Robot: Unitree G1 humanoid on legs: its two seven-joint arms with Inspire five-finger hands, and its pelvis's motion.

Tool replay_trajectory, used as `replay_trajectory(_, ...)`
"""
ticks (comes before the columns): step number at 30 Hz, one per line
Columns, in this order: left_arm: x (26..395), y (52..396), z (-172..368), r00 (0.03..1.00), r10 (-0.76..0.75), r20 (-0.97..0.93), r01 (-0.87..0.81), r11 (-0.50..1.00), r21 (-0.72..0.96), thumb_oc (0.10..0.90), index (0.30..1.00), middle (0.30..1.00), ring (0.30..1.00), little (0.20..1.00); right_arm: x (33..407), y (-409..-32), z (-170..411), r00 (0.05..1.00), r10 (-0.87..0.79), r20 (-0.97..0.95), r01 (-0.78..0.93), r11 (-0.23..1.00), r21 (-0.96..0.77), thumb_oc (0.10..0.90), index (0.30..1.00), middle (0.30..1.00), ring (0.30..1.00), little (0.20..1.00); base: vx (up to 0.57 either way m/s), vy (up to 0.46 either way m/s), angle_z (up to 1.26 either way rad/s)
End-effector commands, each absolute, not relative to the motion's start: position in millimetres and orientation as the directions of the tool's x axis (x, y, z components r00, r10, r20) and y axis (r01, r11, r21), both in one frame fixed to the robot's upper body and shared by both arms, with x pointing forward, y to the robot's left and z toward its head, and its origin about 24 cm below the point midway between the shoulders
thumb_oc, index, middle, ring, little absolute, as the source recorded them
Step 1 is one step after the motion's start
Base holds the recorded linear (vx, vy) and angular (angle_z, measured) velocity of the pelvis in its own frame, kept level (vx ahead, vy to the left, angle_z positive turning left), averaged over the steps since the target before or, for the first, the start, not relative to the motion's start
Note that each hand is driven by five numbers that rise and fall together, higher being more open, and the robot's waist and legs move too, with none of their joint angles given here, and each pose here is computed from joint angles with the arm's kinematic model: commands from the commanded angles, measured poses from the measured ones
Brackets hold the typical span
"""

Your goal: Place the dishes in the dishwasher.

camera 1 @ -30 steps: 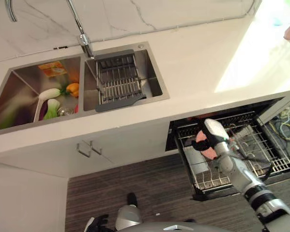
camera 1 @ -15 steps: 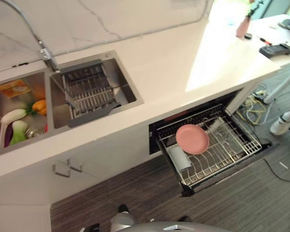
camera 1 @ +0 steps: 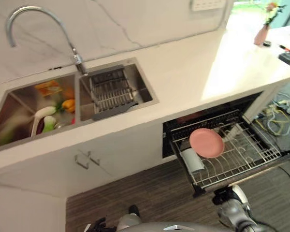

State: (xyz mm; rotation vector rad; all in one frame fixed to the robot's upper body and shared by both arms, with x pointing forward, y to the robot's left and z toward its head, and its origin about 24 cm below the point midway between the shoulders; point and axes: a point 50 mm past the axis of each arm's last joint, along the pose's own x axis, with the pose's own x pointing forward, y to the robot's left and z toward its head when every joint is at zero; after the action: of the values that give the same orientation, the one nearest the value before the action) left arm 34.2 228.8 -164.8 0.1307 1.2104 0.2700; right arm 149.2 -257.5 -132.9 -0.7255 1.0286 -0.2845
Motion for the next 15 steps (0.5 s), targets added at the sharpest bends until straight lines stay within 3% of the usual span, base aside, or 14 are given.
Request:
replay_trajectory(1, 40.7, 227.1, -164.2, 0.357, 0.26, -0.897, -0.026, 0.963, 0.269, 0.8, 0.9, 0.9, 0.9, 0.9, 227.2, -253.3, -84.5, 0.806, -0.383, -0.452, -0.089, 0.677, -0.731, 0.4, 0.3, 0.3, 0.3, 0.3, 0.01, 0.042, 0.34)
replay_trajectory(3, 38.1, 226.0, -164.2, 0.362, 0.242, -0.9, 0.037, 0.961, 0.273, 0.8, 0.9, 0.9, 0.9, 0.9, 271.6, -228.0, -49.3, 0.928, -0.216, -0.303, -0.119, 0.6, -0.791, 0.4, 0.3, 0.3, 0.3, 0.3, 0.0, 0.026, 0.22)
replay_trajectory(4, 38.6, 225.1, -164.3, 0.363, 0.24, -0.9, 0.037, 0.962, 0.271, 0.8, 0.9, 0.9, 0.9, 0.9, 272.2, -228.3, -48.6, 0.929, -0.215, -0.302, -0.119, 0.597, -0.793, 0.4, 0.3, 0.3, 0.3, 0.3, -0.01, 0.013, 0.32)
replay_trajectory(6, 40.4, 226.8, -161.8, 0.391, 0.218, -0.894, 0.081, 0.96, 0.269, 0.8, 0.9, 0.9, 0.9, 0.9, 318.0, -212.0, 13.7, 0.997, -0.004, -0.074, -0.067, 0.396, -0.916, 0.4, 0.3, 0.3, 0.3, 0.3, -0.01, 0.0, 0.59)
replay_trajectory(11, 38.0, 234.5, -159.0, 0.399, 0.213, -0.892, 0.08, 0.961, 0.265, 0.8, 0.9, 0.9, 0.9, 0.9, 358.5, -181.7, 100.6, 0.953, 0.257, 0.159, 0.115, 0.179, -0.977, 0.4, 0.3, 0.3, 0.3, 0.3, 0.0, 0.01, 0.3)
replay_trajectory(15, 30.1, 239.6, -159.3, 0.369, 0.232, -0.9, 0.041, 0.963, 0.265, 0.8, 0.9, 0.9, 0.9, 0.9, 372.4, -189.9, 125.5, 0.951, 0.243, 0.193, 0.17, 0.11, -0.979, 0.4, 0.3, 0.3, 0.3, 0.3, -0.01, 0.015, 0.38)
